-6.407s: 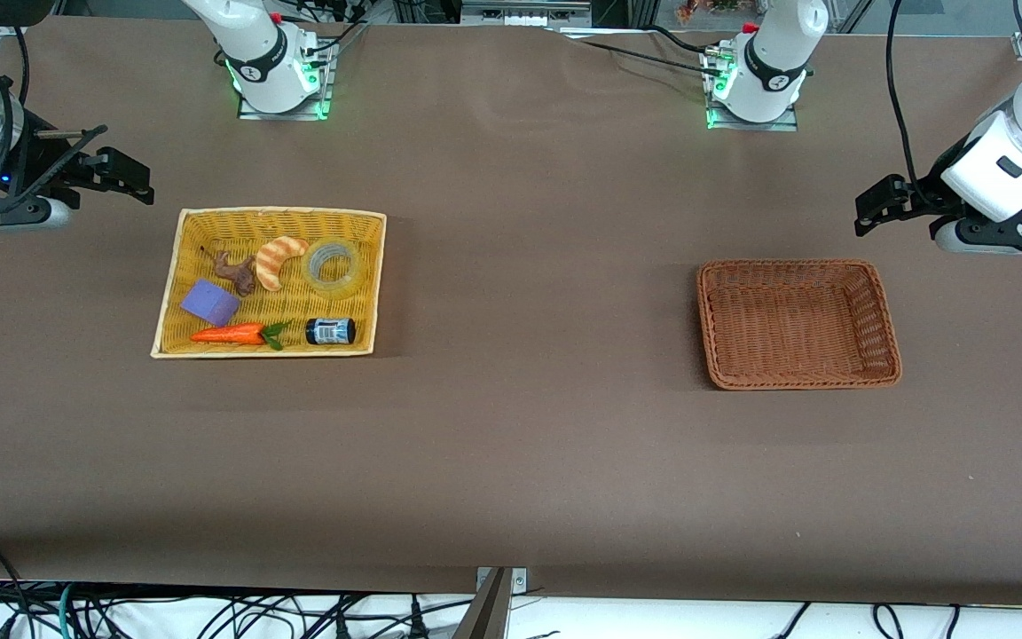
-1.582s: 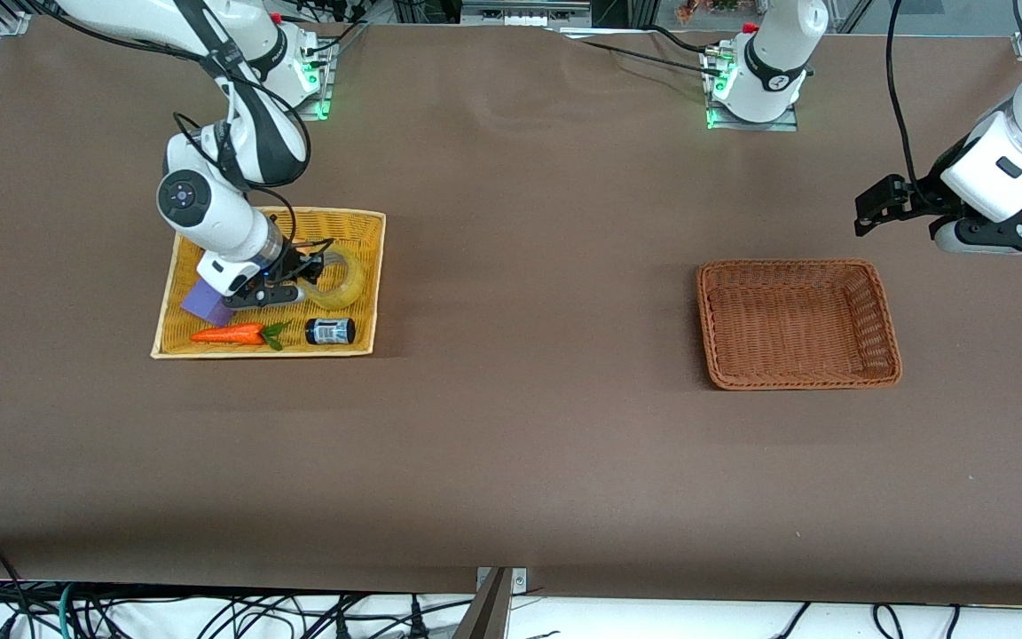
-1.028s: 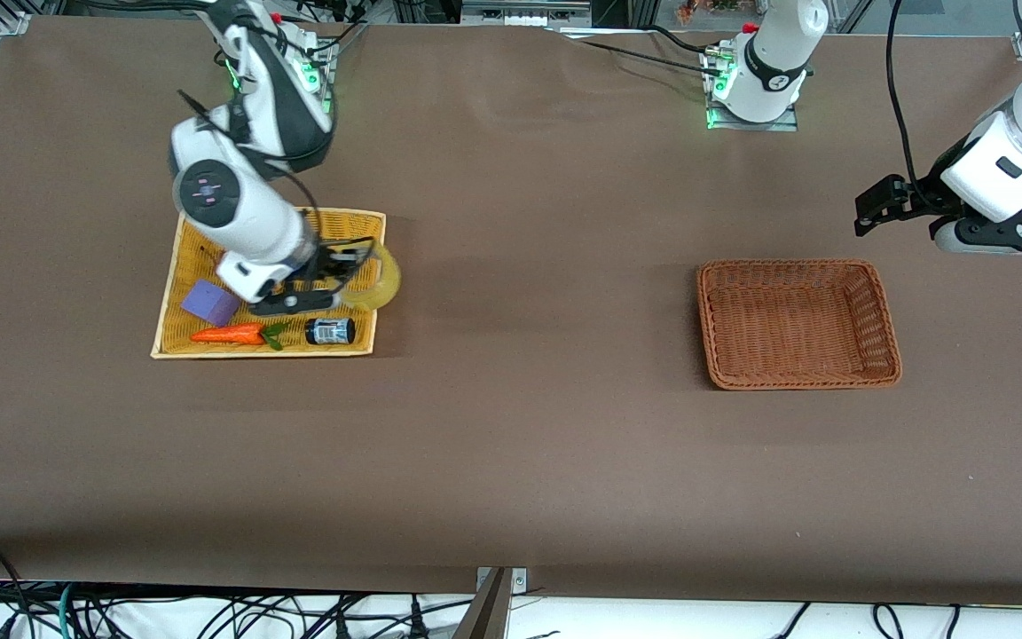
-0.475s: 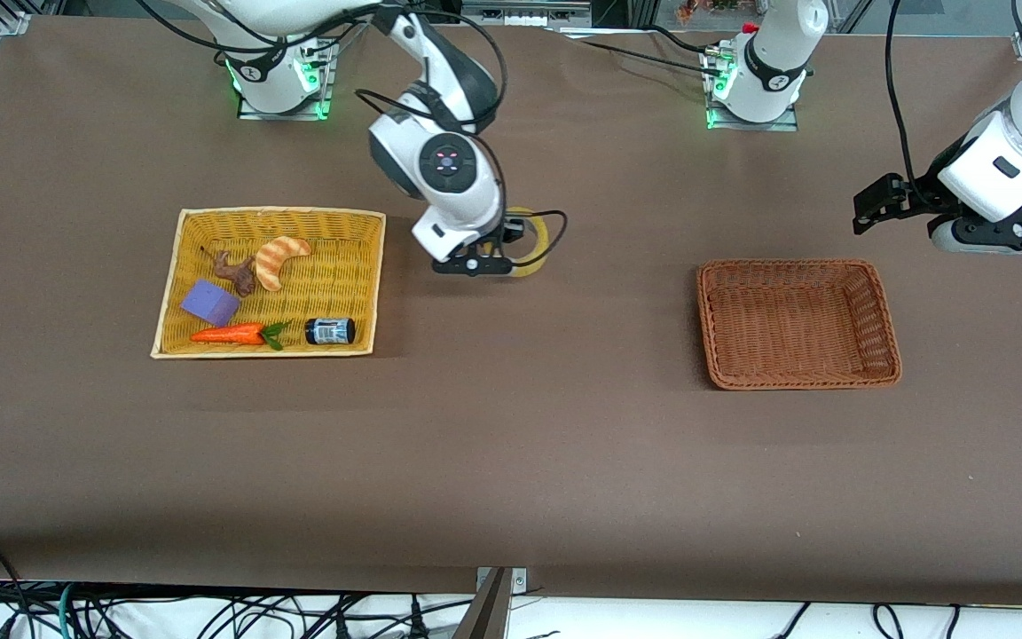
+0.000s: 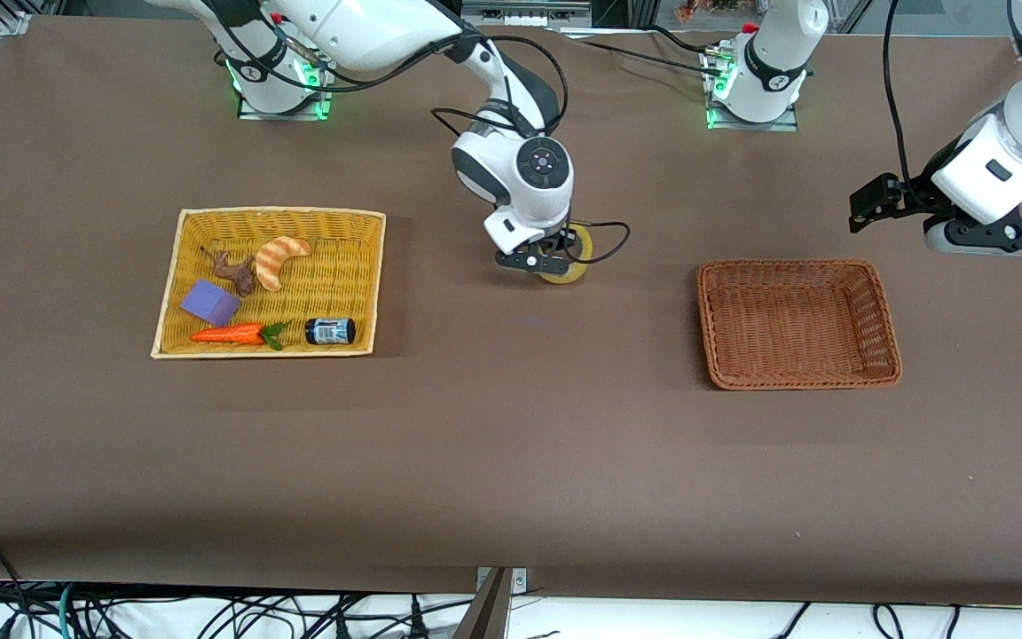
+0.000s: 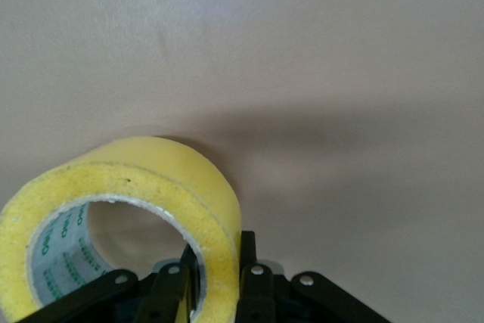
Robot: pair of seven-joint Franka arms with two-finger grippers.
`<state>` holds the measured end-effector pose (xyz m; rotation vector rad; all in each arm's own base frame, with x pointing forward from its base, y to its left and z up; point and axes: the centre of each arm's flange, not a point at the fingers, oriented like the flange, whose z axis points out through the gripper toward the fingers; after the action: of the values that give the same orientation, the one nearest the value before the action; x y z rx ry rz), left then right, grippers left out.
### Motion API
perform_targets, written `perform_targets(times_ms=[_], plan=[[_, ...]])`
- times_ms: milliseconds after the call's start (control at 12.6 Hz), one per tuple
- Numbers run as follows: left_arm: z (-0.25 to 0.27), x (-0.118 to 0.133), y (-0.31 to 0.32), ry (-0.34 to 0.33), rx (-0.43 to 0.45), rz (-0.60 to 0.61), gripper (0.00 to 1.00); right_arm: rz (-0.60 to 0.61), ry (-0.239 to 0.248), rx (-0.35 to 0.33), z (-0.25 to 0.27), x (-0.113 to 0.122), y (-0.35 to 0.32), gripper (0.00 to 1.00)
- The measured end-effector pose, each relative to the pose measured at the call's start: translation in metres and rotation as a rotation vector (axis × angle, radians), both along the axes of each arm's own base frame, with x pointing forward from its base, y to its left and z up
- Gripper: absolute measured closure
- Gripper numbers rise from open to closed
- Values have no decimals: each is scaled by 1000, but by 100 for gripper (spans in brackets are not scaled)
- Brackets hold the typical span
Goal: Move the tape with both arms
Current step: 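Lift the tape roll with the right gripper and carry it toward the basket, then set the tape on the table while the left gripper reaches toward it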
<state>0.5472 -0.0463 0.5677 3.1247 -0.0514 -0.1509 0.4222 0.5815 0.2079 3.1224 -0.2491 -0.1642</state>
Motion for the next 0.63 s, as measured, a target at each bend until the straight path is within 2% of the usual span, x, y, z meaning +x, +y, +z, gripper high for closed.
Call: perform_targets(times_ms=[158,237,316,395,633], plan=[[-7,1,0,23,0,-1,0,-19,-5,0,-8,3,1,78],[-10,3,-1,29,0,-2,0,-22,-10,0,-8,5,0,73],[-14,5,-1,35,0,-2,0,-24,-14,2,-6,7,0,73],[-19,7,-1,43,-1,-3,0,-26,-17,5,-4,9,0,66],[-28,13,-1,59,-3,-8,0,-45,-48,34,26,24,1,33]])
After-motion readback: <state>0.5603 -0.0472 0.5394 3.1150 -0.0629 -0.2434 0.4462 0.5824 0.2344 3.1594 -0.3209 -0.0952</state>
